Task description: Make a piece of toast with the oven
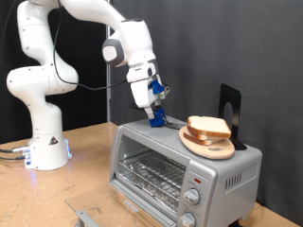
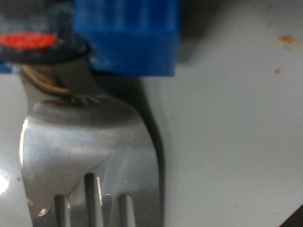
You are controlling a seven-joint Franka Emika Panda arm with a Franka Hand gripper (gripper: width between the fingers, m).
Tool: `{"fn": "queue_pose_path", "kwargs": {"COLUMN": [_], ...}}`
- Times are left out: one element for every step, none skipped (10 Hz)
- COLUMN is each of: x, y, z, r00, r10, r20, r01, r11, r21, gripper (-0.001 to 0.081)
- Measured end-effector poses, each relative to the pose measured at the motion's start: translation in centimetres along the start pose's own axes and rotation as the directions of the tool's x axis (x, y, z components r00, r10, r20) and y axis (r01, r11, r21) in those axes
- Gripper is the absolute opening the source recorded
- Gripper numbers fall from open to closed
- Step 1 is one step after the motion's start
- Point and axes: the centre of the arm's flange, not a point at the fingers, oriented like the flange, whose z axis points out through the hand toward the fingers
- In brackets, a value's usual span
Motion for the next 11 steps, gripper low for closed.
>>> {"fn": "queue_pose_path", "kwargs": {"x": [0.0,0.0,0.0,0.0,-0.1,-0.1,0.0,0.1,0.1,0.1,0.1], "y": [-0.1,-0.1,-0.1,-0.1,0.0,-0.1,-0.1,-0.1,-0.1,-0.1,-0.1], "z": [0.2,0.4,0.6,0.9,1.0,1.1,1.3,1.4,1.5,1.5,1.6], "r00": [1.000,1.000,1.000,1.000,1.000,1.000,1.000,1.000,1.000,1.000,1.000], "r10": [-0.002,-0.002,-0.002,-0.001,-0.001,-0.001,0.000,0.000,0.001,0.001,0.001], "r20": [-0.004,-0.004,-0.002,0.003,0.006,0.006,0.001,-0.002,-0.002,-0.002,-0.002], "r01": [0.002,0.002,0.002,0.001,0.001,0.001,0.000,0.000,-0.001,-0.001,-0.001], "r11": [1.000,1.000,1.000,1.000,1.000,1.000,1.000,1.000,1.000,1.000,1.000], "r21": [0.002,0.003,0.004,0.003,0.003,0.004,0.006,0.008,0.009,0.009,0.009], "gripper": [0.0808,0.0808,0.0808,0.0808,0.0808,0.0808,0.0808,0.0808,0.0808,0.0719,0.0719]}}
